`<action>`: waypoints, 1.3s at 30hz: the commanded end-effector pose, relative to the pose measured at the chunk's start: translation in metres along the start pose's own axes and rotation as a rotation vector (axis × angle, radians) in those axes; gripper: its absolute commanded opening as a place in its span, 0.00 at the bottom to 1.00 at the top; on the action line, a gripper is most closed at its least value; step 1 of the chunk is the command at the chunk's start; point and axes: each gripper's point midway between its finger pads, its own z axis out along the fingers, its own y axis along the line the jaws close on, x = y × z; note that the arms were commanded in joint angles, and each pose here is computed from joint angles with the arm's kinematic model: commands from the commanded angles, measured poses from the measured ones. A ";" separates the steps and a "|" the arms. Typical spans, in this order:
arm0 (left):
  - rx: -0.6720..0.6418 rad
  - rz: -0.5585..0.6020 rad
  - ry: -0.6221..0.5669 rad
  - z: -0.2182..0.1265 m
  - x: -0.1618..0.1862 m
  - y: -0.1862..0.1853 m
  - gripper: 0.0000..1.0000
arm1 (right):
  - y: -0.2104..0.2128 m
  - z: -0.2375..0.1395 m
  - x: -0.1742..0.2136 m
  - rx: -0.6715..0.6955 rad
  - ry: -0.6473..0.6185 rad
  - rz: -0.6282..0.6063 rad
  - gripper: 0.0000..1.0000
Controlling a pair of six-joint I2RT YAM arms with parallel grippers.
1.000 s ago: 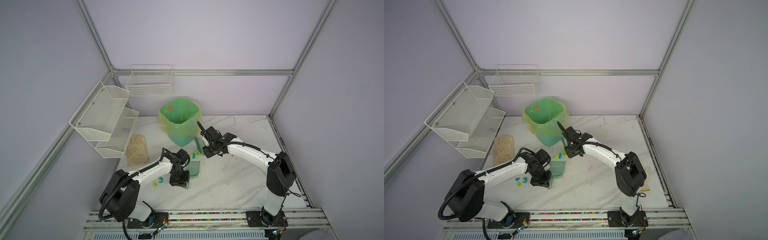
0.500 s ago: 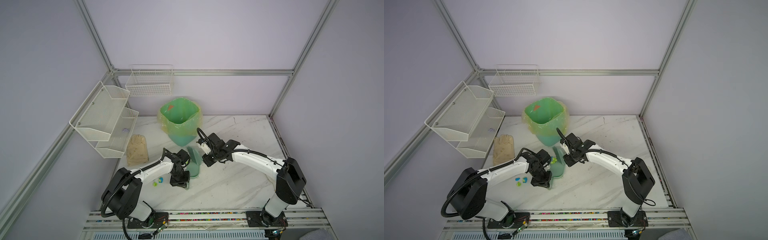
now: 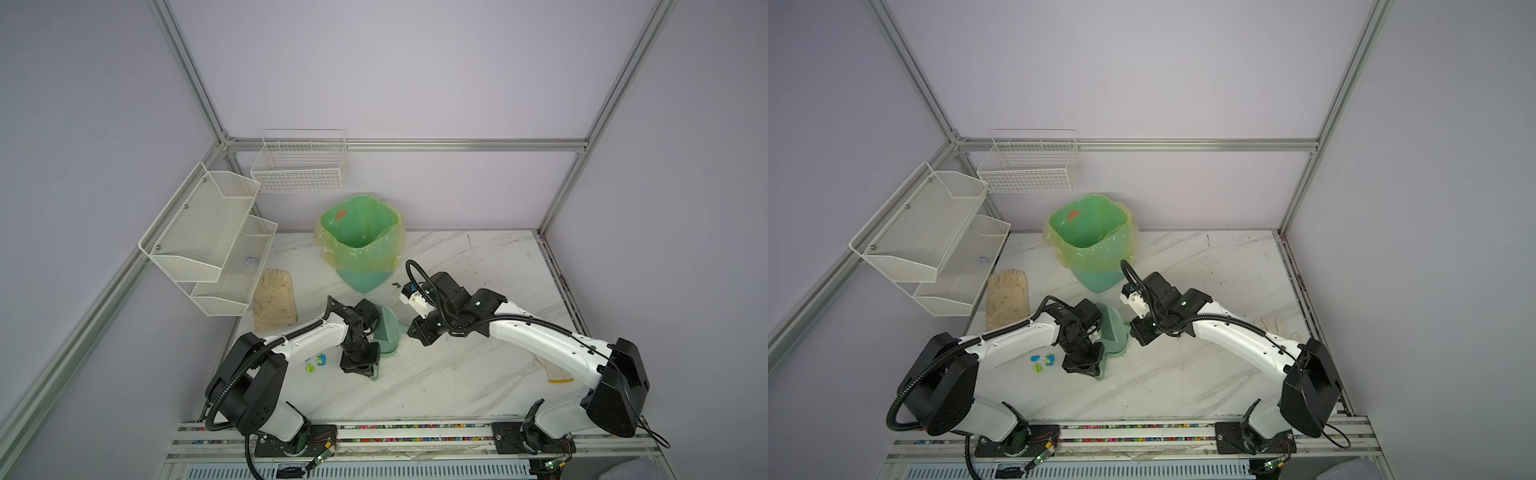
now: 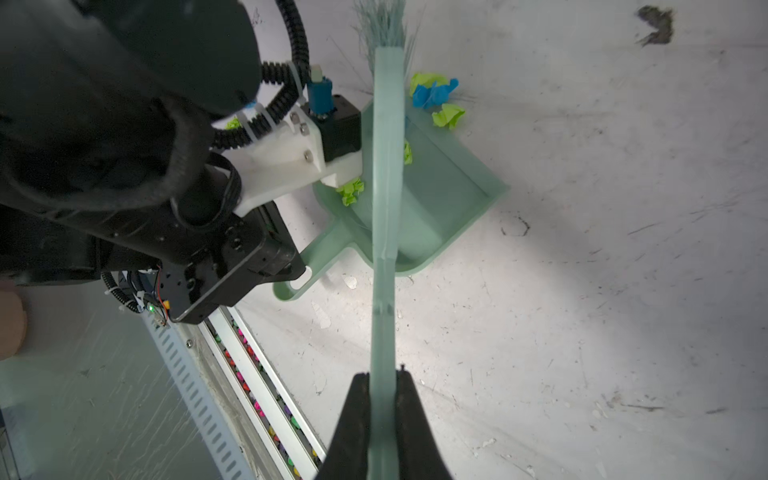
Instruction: Sweep away the paper scraps from the table
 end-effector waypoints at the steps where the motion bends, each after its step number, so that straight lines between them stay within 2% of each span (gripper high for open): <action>1: -0.016 0.000 -0.022 -0.010 0.000 0.006 0.00 | -0.011 -0.011 -0.018 0.092 -0.056 -0.004 0.00; 9: -0.018 -0.024 -0.037 -0.017 0.001 0.018 0.00 | -0.024 0.014 -0.063 0.167 -0.119 -0.045 0.00; 15: -0.031 -0.040 -0.013 -0.014 0.005 0.028 0.00 | -0.032 0.042 -0.075 0.189 -0.110 -0.080 0.00; 23: -0.035 -0.062 0.006 -0.012 0.002 0.032 0.00 | -0.024 0.055 -0.105 0.148 -0.189 -0.119 0.00; 31: -0.033 -0.078 0.000 -0.014 0.000 0.033 0.00 | -0.033 0.096 -0.085 0.135 -0.098 -0.129 0.00; 39: -0.046 -0.084 0.002 -0.012 -0.005 0.034 0.00 | -0.023 0.095 -0.061 0.066 -0.036 -0.168 0.00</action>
